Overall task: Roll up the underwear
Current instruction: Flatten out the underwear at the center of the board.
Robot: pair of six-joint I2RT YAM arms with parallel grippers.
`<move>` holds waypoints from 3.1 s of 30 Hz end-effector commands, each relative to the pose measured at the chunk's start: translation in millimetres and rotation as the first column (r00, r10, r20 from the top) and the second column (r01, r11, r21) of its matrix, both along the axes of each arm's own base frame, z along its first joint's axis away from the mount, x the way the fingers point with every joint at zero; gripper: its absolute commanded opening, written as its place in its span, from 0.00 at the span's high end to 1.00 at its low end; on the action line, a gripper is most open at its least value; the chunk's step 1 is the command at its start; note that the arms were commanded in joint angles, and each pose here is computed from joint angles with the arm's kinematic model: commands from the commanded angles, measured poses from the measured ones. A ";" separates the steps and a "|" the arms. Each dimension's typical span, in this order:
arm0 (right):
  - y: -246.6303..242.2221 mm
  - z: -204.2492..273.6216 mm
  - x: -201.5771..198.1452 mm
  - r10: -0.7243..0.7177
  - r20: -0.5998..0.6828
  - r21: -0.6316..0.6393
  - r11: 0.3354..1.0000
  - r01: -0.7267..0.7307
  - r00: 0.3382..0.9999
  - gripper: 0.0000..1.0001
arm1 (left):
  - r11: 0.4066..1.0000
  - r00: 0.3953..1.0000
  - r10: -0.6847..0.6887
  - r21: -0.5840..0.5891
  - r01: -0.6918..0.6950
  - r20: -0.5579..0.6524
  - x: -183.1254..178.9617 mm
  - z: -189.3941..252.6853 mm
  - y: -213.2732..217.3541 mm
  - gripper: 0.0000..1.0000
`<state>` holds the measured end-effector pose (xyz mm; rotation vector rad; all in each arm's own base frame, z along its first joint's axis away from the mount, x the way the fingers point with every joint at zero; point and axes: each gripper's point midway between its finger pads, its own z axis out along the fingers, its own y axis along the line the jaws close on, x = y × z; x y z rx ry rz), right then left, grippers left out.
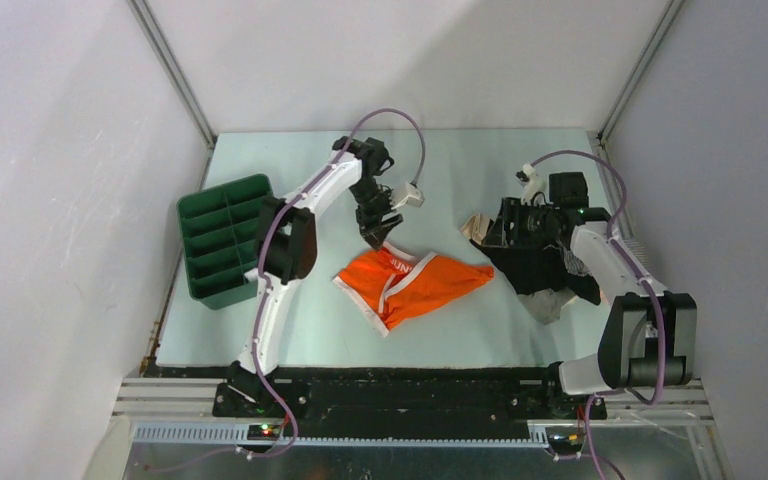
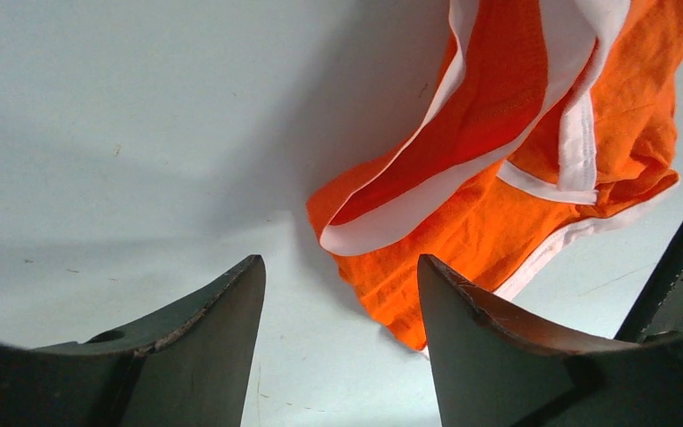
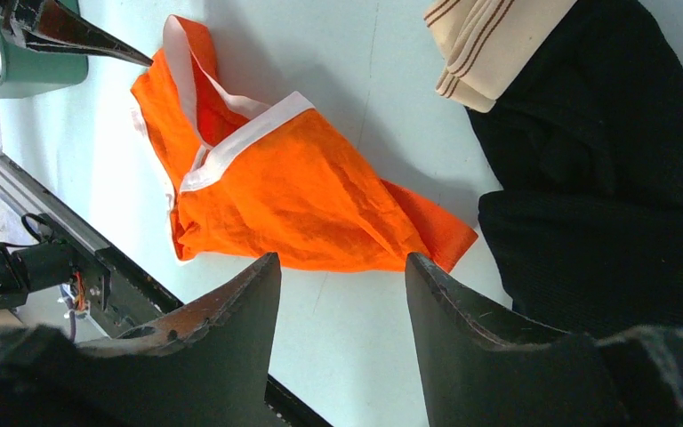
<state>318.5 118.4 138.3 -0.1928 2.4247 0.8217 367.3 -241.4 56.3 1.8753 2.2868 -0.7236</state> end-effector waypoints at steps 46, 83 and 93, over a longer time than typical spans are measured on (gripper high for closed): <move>7.9 -35.4 19.3 -0.110 -0.110 -0.040 0.994 0.106 0.988 0.39 | 0.960 0.967 0.247 -0.117 -0.253 -0.058 -35.5 64.5 40.4 1.00; 206.5 -61.2 76.2 0.267 0.034 -0.224 0.941 -0.253 0.963 0.32 | 0.756 0.747 0.637 -0.037 -0.654 -0.189 -34.8 50.2 67.5 1.00; 202.2 -91.5 75.5 0.225 0.061 -0.431 0.885 -0.178 0.972 0.63 | 0.737 0.726 0.661 -0.017 -0.676 -0.193 -36.9 48.2 69.8 1.00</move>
